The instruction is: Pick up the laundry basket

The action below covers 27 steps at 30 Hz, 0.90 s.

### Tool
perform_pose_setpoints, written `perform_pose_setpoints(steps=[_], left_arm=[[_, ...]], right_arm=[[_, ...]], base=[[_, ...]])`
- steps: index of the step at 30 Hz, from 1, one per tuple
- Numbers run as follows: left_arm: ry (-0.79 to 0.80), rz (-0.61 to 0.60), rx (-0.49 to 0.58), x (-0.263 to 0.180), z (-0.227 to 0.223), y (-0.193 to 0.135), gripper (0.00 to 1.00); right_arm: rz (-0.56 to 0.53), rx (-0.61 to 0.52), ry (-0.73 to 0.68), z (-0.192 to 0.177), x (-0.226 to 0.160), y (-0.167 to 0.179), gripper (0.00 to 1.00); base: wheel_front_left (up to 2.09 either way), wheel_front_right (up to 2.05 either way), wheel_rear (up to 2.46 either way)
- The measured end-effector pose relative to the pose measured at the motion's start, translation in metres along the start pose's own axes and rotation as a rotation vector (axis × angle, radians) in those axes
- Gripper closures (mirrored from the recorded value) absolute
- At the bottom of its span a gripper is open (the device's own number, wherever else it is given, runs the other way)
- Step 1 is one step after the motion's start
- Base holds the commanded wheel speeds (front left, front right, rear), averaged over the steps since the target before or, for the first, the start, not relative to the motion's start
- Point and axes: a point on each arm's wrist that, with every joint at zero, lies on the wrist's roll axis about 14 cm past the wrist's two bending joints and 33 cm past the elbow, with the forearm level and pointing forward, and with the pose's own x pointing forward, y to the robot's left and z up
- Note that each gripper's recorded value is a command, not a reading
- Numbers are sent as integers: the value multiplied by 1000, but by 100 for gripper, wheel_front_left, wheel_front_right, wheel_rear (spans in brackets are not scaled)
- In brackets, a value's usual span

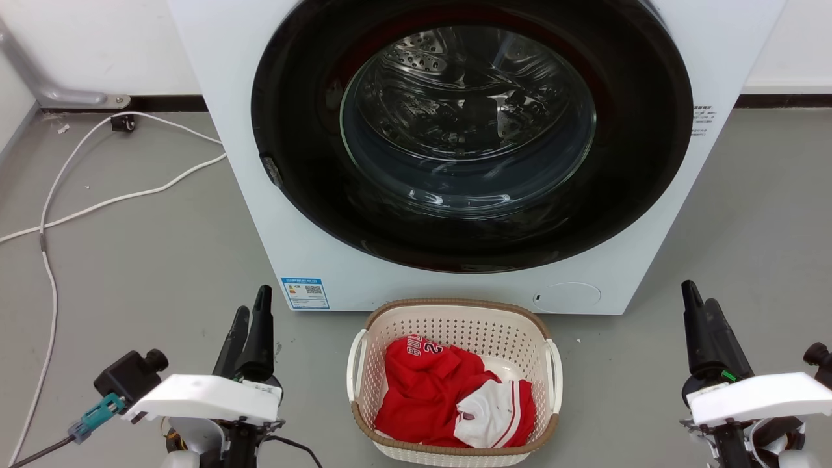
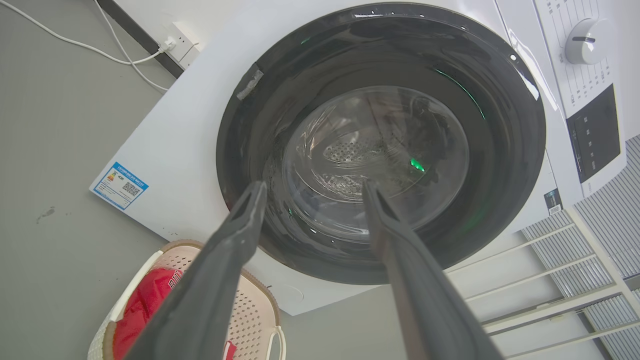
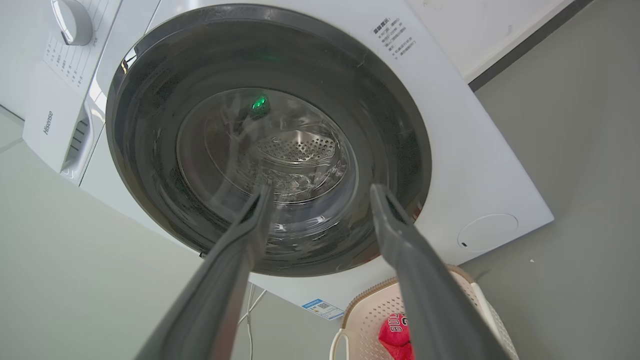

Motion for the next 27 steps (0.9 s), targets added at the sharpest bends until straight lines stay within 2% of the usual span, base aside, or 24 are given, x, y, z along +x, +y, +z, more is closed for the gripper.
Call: perform_pose_setpoints(steps=[10,27], left_arm=[[-3,-21,178,2,-2,-8,0],[-31,-65,410,6,-2,-22,0]], right_arm=[[37,-181,-2,0,-1,10,0],[77,-438,5,-1,-3,19,0]], base=[[0,0,0],[0,0,0]])
